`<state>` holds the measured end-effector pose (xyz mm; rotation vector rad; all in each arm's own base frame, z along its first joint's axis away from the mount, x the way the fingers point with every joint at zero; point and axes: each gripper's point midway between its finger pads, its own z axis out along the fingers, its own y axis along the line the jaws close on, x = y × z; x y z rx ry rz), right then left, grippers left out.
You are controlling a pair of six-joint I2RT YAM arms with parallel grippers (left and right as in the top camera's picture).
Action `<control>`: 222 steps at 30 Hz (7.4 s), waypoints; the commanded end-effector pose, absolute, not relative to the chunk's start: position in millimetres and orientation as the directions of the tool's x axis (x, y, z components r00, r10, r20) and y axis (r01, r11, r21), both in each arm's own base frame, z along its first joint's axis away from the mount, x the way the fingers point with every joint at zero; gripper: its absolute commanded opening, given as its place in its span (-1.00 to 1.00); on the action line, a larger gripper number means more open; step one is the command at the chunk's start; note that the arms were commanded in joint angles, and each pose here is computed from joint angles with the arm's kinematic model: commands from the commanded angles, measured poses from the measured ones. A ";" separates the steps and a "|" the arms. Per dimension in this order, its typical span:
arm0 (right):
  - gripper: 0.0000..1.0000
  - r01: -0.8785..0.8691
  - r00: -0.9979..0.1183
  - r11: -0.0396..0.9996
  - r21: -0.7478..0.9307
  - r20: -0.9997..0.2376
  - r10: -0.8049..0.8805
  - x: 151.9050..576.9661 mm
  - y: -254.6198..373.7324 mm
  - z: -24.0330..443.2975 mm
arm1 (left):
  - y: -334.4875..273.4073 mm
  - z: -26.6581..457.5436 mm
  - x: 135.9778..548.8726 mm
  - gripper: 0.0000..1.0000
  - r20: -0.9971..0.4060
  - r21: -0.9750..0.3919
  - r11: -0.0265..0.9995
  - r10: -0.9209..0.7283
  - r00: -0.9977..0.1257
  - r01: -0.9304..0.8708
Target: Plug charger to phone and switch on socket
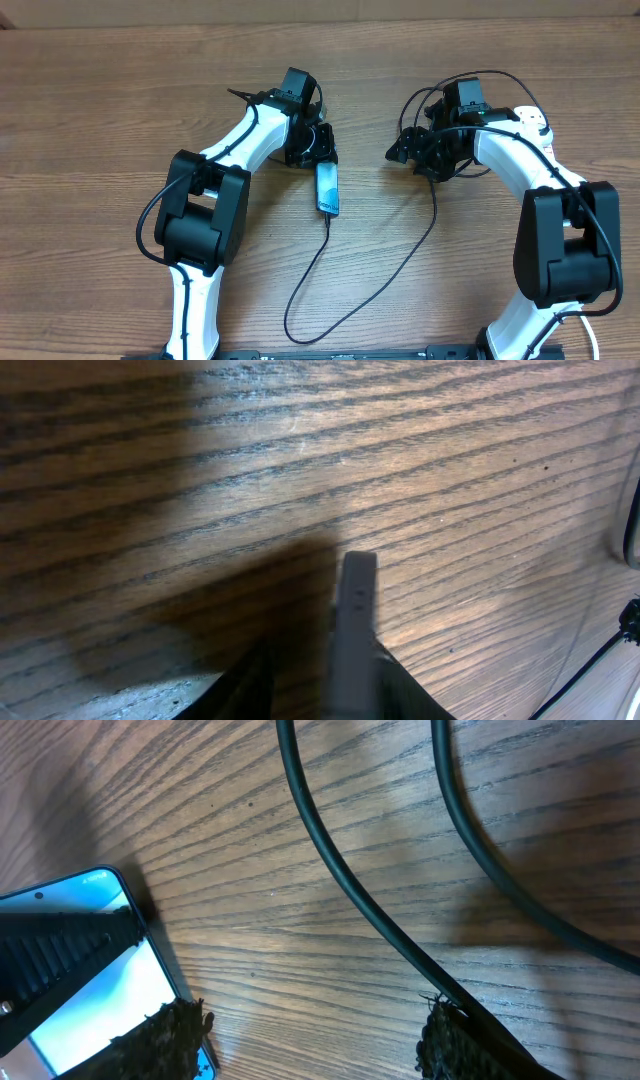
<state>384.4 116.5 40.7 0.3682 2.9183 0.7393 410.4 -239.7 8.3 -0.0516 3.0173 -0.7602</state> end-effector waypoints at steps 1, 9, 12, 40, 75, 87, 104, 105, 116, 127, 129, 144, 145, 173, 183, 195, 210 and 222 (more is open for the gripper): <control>0.44 0.193 -0.964 0.857 0.478 -0.069 0.255 386.8 116.3 46.3 | -240.9 1.5 404.0 -0.37 -0.010 -0.464 0.886 -0.016 -1.000 -0.009; 0.44 0.193 -0.964 0.857 0.478 -0.069 0.255 386.8 116.3 46.3 | -240.8 1.7 404.0 -0.35 -0.010 -0.464 0.886 -0.016 -1.000 -0.009; 0.44 0.193 -0.964 0.857 0.478 -0.069 0.255 386.8 116.3 46.3 | -240.8 1.7 404.0 -0.27 -0.010 -0.464 0.886 -0.016 -1.000 -0.009; 0.44 0.196 -0.965 0.857 0.476 -0.063 0.255 385.3 116.1 45.9 | -232.9 10.1 406.4 0.99 -0.030 -0.459 0.888 0.003 -1.000 0.017; 1.00 0.179 -0.971 0.816 0.550 -0.036 0.238 384.4 130.1 56.7 | -123.4 243.1 350.7 0.99 -0.446 -0.103 0.992 0.024 -0.895 0.078; 1.00 0.100 -0.960 0.875 0.474 -0.185 0.210 424.1 116.5 168.4 | -123.4 243.1 350.7 0.99 -0.446 -0.103 0.992 0.025 -0.895 0.078; 1.00 0.416 -0.776 0.873 0.254 -0.401 0.487 448.6 -68.0 238.4 | -123.4 243.1 350.7 0.99 -0.446 -0.103 0.992 0.025 -0.895 0.078; 0.99 0.405 -0.776 0.868 0.289 -0.393 0.493 447.4 -74.8 239.6 | -123.4 243.1 350.7 0.99 -0.446 -0.103 0.992 0.024 -0.895 0.078; 1.00 0.439 -0.733 0.844 0.309 -0.420 0.535 425.6 -176.1 232.0 | -123.4 243.1 350.7 0.99 -0.446 -0.103 0.992 0.025 -0.895 0.078; 1.00 0.450 -0.793 0.858 0.248 -0.332 0.511 430.5 -193.9 166.0 | -123.4 243.1 350.7 0.99 -0.446 -0.103 0.992 0.025 -0.895 0.078; 1.00 0.441 -0.807 0.863 0.246 -0.312 0.502 430.4 -193.4 151.0 | -123.4 243.1 350.7 0.99 -0.446 -0.103 0.992 0.025 -0.895 0.078; 1.00 0.379 -0.847 0.848 0.371 -0.232 0.479 429.8 -164.0 75.6 | -123.4 243.1 350.7 0.99 -0.446 -0.103 0.992 0.025 -0.895 0.078; 1.00 0.370 -0.848 0.845 0.385 -0.232 0.477 430.6 -160.5 72.2 | -123.4 243.1 350.7 0.99 -0.446 -0.103 0.992 0.025 -0.895 0.078; 1.00 0.306 -0.859 0.859 0.410 -0.271 0.435 432.4 -152.7 50.3 | -123.4 243.1 350.7 0.99 -0.446 -0.103 0.992 0.025 -0.895 0.078; 1.00 0.297 -0.860 0.861 0.412 -0.277 0.429 431.9 -148.5 39.1 | -123.4 243.1 350.7 0.99 -0.446 -0.103 0.992 0.025 -0.895 0.078; 0.95 0.279 -0.865 0.843 0.460 -0.261 0.429 429.7 -136.3 35.1 | -123.4 243.1 350.7 0.99 -0.446 -0.103 0.992 0.025 -0.895 0.078; 0.96 0.274 -0.876 0.825 0.494 -0.226 0.426 426.3 -122.9 36.1 | -123.4 243.1 350.7 0.99 -0.446 -0.103 0.992 0.025 -0.895 0.078; 0.94 0.288 -0.879 0.823 0.490 -0.205 0.430 425.7 -116.0 34.6 | -123.4 243.1 350.7 0.99 -0.446 -0.103 0.992 0.025 -0.895 0.078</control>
